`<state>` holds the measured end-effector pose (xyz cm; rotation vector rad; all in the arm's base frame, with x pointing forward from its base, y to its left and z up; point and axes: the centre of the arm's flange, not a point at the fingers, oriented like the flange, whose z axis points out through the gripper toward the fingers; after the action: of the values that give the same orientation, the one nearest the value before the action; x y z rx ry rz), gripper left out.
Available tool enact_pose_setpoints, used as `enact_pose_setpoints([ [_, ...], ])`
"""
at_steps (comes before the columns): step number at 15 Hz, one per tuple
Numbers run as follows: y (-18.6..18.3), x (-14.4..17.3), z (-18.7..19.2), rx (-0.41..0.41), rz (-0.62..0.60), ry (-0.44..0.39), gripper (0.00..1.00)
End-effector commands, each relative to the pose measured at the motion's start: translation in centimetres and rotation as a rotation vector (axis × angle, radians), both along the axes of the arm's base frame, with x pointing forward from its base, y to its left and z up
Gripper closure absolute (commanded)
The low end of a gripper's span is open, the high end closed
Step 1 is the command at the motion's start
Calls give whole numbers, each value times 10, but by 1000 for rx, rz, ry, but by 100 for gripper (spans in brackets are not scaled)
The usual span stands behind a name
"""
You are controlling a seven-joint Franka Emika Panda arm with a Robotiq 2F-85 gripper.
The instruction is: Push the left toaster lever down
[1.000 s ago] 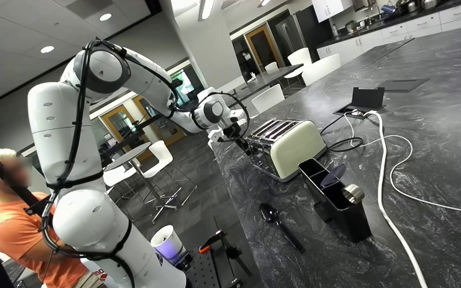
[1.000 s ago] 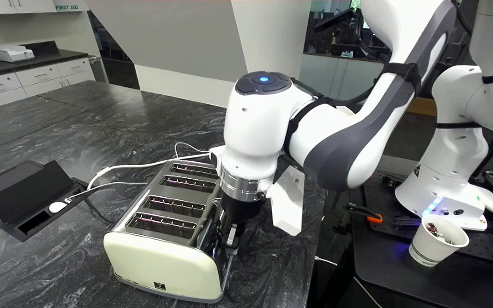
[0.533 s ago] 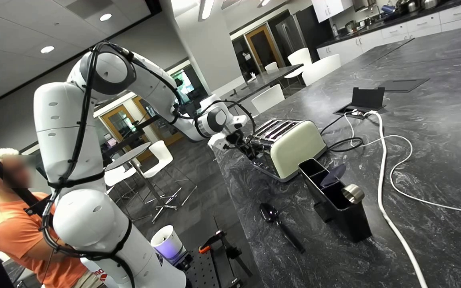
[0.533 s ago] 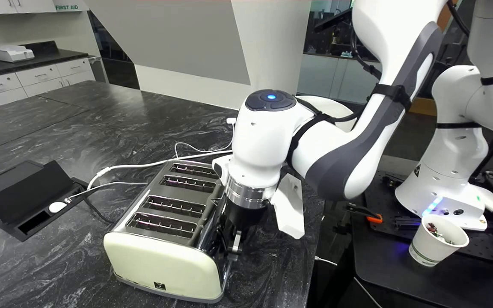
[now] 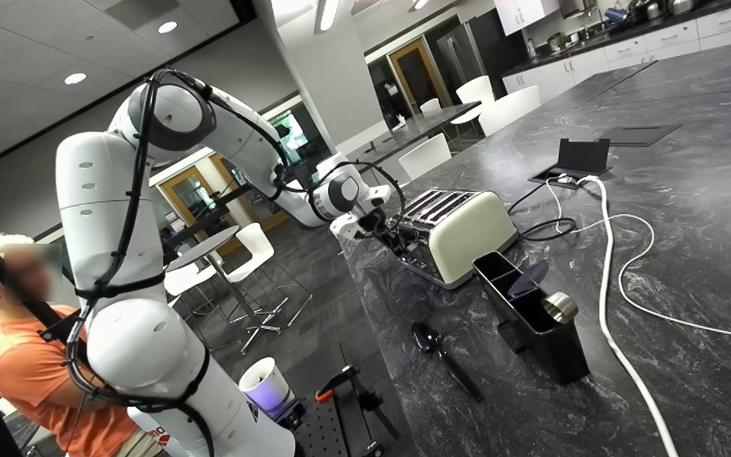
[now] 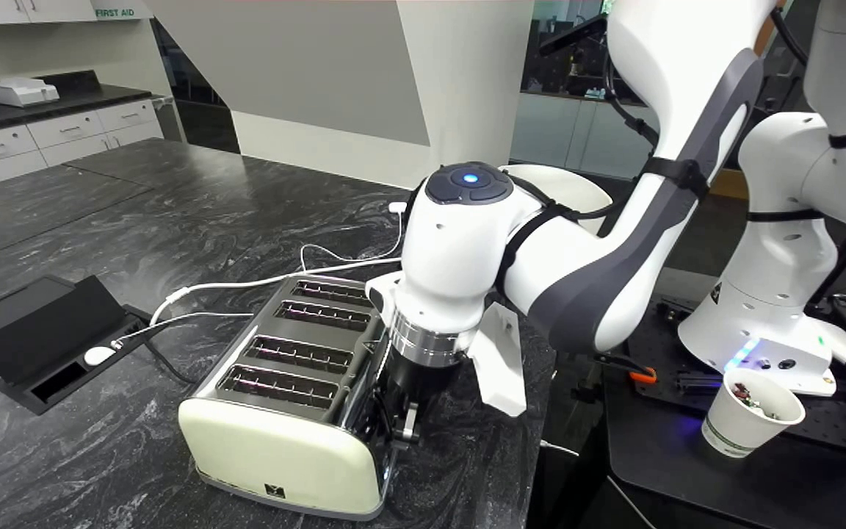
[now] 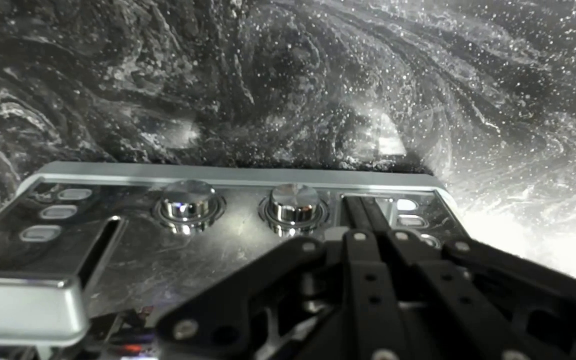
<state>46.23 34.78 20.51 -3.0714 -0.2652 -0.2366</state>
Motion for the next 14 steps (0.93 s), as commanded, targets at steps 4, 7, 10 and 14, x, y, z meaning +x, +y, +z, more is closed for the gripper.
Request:
enact_pose_setpoints([
  [4,-2,-1,-16,-56,43,-28,100],
  [7,3,-7,30,-72,41,-37,100],
  [10,0,-19,74,-77,45,-38,100],
  [14,4,-39,145,-44,69,-117,100],
])
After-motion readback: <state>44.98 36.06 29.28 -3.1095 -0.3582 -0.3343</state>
